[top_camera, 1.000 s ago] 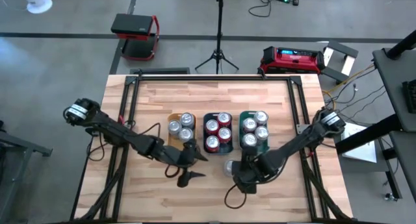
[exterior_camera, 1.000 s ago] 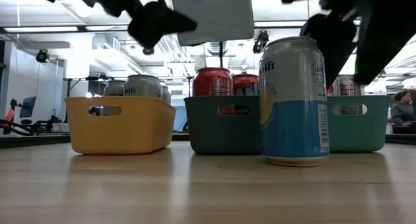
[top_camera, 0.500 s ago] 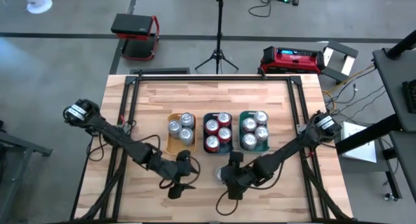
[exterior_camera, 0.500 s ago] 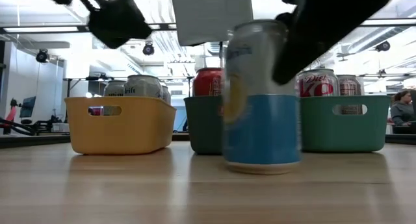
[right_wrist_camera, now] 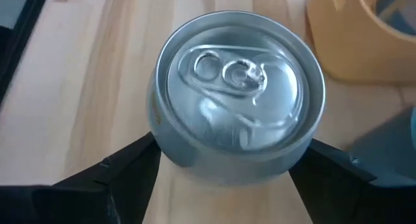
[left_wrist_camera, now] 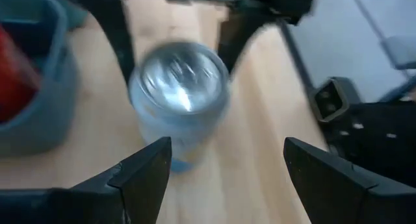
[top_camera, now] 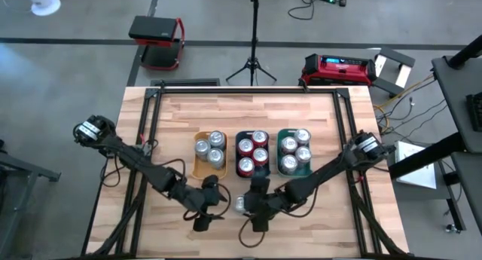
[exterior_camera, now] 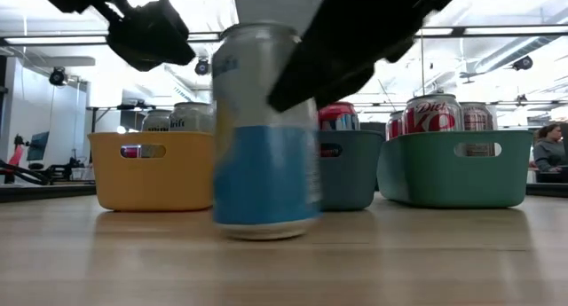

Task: Sort soda cans
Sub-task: Put the blue-white soda can into the yellow bin

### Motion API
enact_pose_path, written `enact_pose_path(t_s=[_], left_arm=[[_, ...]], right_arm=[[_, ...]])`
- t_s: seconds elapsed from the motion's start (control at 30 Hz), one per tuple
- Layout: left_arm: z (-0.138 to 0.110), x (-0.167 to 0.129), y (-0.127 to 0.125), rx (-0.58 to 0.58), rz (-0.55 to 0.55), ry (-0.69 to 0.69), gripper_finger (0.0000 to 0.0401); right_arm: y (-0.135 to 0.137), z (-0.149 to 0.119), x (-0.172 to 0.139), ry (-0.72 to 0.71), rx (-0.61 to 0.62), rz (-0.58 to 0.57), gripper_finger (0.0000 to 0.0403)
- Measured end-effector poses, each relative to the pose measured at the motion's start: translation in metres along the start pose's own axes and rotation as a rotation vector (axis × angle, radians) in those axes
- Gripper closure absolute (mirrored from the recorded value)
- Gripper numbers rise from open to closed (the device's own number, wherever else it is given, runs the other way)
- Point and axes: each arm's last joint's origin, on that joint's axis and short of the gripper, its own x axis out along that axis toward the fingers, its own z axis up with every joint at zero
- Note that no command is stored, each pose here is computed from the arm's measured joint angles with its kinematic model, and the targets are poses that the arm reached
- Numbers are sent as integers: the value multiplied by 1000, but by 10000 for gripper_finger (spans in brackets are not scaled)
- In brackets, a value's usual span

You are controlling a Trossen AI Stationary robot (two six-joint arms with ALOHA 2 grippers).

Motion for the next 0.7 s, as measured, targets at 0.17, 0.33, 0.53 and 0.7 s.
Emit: enact_pose_path(t_s=[0.17, 0.33, 0.53, 0.7], left_arm=[[0, 0, 6, 12, 64, 22, 120], [0, 0, 7, 11, 69, 26, 120], [14, -12, 3, 30, 99, 135, 120], [33, -21, -4, 46, 129, 186, 120]], right_arm=[[0, 1, 15, -61, -23, -1, 102], [2, 4, 21, -132, -26, -17, 92], [3, 8, 16, -158, -26, -22, 51], [11, 5, 2, -118, -13, -10, 39]])
